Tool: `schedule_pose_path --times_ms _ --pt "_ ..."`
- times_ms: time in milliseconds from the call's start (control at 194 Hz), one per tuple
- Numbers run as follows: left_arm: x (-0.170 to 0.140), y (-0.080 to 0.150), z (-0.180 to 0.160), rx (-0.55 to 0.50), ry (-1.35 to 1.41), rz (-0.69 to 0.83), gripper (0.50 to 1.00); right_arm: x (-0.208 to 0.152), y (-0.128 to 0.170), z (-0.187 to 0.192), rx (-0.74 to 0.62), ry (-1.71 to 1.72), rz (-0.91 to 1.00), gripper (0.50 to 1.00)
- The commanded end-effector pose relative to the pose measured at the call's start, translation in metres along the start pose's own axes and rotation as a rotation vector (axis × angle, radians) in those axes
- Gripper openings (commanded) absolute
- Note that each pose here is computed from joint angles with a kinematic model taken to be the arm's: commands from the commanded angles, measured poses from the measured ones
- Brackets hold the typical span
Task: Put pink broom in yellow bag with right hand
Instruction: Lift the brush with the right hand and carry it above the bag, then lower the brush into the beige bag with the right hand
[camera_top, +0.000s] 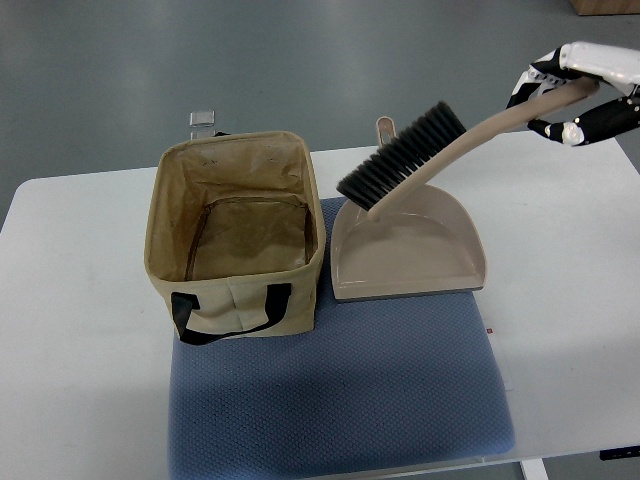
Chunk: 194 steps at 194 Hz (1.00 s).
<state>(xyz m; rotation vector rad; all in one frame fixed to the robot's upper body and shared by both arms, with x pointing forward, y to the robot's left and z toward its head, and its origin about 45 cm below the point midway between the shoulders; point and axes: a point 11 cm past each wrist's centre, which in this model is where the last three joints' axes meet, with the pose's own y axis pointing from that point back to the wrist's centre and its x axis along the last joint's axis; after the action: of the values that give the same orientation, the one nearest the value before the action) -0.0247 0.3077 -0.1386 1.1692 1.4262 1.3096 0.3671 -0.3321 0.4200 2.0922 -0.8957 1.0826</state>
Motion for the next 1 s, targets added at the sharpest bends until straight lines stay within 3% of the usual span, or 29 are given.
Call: schedule_pose_path --times_ms 0,222,490,711,995 --pt "-0.002 0.0 0.001 -0.001 -0.001 -0.005 1.0 0.02 -0.01 -0.005 -0.007 0.007 0.038 0.5" --pt "-0.006 0.0 0.001 -0.002 -0.004 -0.016 1.0 0.022 -0.088 -0.025 0.052 -0.004 0.037 0.5" --pt "-0.007 0.0 0.002 -0.003 -0.005 -0.021 1.0 -0.031 -0.177 -0.046 0.076 0.065 -0.093 0.5" --pt "-0.013 0.0 0.002 -0.002 -0.006 -0.036 1.0 -0.077 -0.209 -0.064 0.099 0.112 -0.189 0.5" --pt "-0.013 0.0 0.002 -0.002 -0.006 -0.036 1.0 -0.115 -0.225 -0.08 0.13 0.139 -0.27 0.5"
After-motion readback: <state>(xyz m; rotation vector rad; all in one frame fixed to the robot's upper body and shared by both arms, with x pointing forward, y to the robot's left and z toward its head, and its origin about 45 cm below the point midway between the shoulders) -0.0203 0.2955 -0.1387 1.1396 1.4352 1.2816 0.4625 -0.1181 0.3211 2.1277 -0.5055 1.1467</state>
